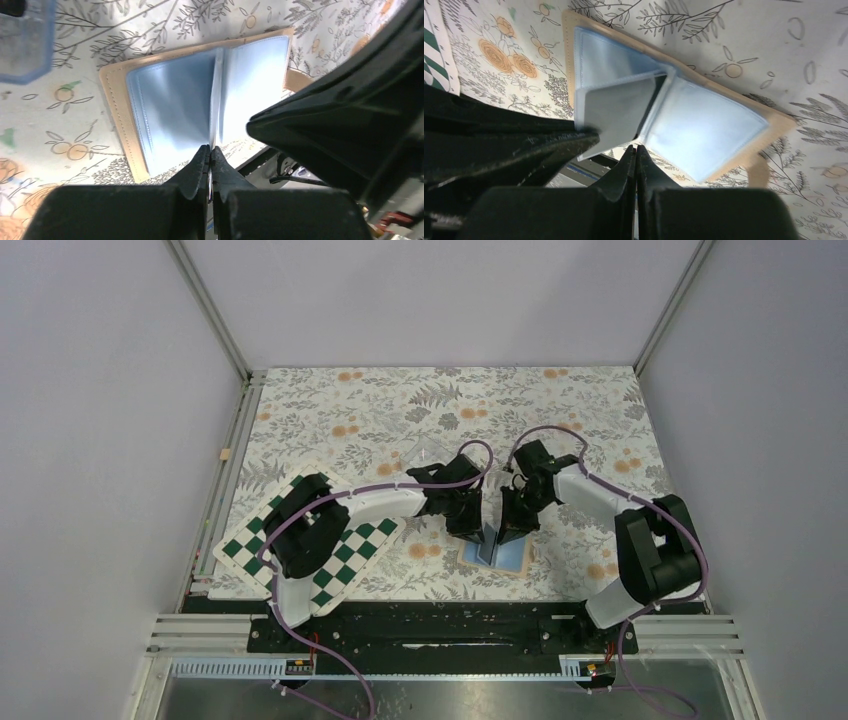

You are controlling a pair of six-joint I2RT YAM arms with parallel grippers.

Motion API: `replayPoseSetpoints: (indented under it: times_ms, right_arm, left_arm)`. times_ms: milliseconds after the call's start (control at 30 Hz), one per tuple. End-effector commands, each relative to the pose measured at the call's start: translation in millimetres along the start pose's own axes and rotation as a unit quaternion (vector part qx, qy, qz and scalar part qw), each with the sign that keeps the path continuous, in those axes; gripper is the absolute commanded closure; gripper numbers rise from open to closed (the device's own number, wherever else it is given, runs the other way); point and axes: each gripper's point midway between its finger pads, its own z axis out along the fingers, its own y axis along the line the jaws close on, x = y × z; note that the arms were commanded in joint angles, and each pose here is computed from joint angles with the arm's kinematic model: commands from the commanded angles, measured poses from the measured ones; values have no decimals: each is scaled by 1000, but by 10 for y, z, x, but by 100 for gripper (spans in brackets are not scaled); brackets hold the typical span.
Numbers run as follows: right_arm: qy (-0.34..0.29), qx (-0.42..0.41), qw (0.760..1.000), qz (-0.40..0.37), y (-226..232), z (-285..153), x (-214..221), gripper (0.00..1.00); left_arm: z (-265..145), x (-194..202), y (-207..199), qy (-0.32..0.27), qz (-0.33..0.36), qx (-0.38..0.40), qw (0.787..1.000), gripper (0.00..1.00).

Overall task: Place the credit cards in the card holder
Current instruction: Insert the credit card into the card holder.

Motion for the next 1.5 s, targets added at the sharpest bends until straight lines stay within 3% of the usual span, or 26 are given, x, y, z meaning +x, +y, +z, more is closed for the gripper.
replayPoseSetpoints:
  times_ms: [0, 333, 467, 600, 767, 867, 1000, 1167, 1333, 1467]
  right_arm:
    - [-48, -2, 999, 6, -4, -262, -133, 98]
    - [-97, -7, 995, 26, -129, -514, -243, 98]
    - [-91, -7, 995, 28, -153, -492, -234, 97]
    - [-90, -5, 996, 29, -183, -481, -232, 97]
    - [-96, -5, 995, 35, -225, -512, -245, 97]
    - [-102, -4, 994, 41, -260, -539, -261, 97]
    - [-107, -5, 993, 46, -292, -571, -279, 96]
    - [-107, -11, 993, 47, -277, -584, -280, 96]
    - [-108, -25, 993, 51, -222, -582, -305, 96]
    - [-103, -42, 993, 49, -93, -550, -361, 84]
  left_arm:
    - [-235, -164, -77, -35, 23, -33, 999, 100]
    - [-371, -171, 58, -39, 42, -170, 984, 100]
    - [-240, -138, -13, -23, 51, -185, 981, 100]
    - [-86, -83, -34, -1, 65, -204, 977, 87]
    - [47, -36, -398, 6, 66, -123, 990, 64]
    - [60, -36, -679, -2, 63, -49, 997, 56]
    - [71, 7, -889, 2, 56, 14, 998, 52]
    - [86, 66, -868, 12, 59, 29, 998, 49]
    - [-235, -185, -923, -45, 78, 87, 992, 45]
    - [-643, -534, -854, -99, 80, 148, 981, 44]
